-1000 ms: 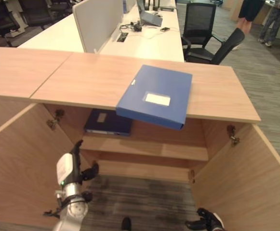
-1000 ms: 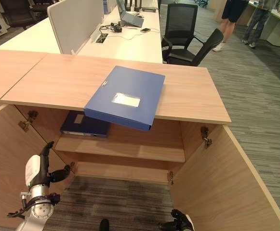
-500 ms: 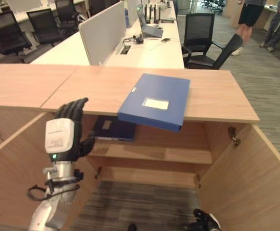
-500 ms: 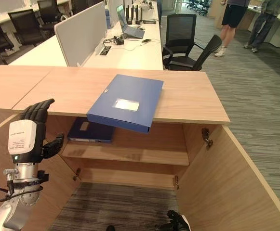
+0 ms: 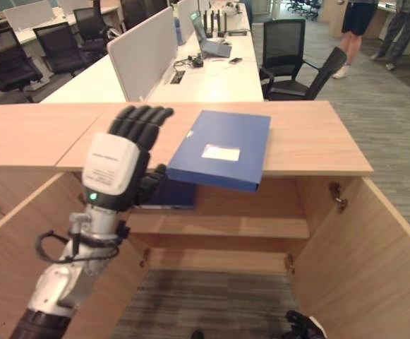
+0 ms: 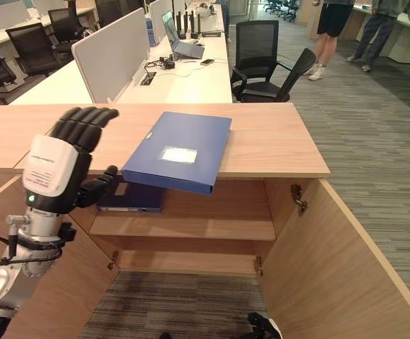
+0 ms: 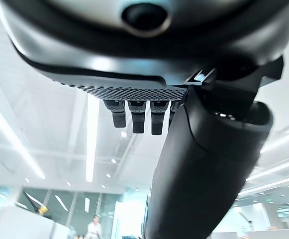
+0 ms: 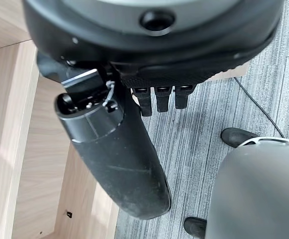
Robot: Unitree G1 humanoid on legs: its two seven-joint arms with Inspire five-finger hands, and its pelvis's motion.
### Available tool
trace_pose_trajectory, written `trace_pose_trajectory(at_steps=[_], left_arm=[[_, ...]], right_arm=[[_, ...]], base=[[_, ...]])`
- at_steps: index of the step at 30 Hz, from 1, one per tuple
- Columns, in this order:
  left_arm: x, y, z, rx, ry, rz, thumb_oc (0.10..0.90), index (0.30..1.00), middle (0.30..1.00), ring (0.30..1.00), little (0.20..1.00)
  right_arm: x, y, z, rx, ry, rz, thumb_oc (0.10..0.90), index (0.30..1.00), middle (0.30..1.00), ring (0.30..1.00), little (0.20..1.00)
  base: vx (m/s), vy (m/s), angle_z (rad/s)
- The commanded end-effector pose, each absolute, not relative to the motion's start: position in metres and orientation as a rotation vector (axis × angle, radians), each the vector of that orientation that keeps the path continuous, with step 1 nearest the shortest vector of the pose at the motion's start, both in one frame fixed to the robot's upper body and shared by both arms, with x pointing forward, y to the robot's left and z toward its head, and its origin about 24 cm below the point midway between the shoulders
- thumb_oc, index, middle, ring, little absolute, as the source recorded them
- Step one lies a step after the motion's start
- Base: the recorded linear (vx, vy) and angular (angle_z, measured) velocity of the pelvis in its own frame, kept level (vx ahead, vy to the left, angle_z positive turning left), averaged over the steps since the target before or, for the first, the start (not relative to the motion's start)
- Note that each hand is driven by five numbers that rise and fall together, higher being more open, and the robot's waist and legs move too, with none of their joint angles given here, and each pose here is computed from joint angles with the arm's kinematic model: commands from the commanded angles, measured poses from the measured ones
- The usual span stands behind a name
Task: Put the empty folder in the office cabinet
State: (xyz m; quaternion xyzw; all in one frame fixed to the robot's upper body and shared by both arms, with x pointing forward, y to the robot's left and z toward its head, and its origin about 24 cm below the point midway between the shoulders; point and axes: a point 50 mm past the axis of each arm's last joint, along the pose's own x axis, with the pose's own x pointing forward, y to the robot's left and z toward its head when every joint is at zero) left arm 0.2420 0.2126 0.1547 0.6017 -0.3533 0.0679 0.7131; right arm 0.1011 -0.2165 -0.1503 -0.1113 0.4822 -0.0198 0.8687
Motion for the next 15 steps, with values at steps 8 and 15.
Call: trace_pose_trajectory(at_steps=[8, 15], left_arm=[[0.255, 0.206, 0.179, 1.07, -0.834, 0.224, 0.8, 0.9, 0.9, 0.9, 0.9], [0.257, 0.206, 0.17, 1.045, -0.781, 0.2, 0.8, 0.9, 0.9, 0.9, 0.9]], right_arm=[[0.136, -0.224, -0.137, -0.24, 0.886, -0.078, 0.8, 0.9, 0.9, 0.9, 0.9], [0.132, -0.226, -0.138, -0.235, 0.898, -0.098, 0.8, 0.9, 0.9, 0.9, 0.9]], base=[[0.0, -0.002, -0.02], [0.01, -0.004, -0.06]])
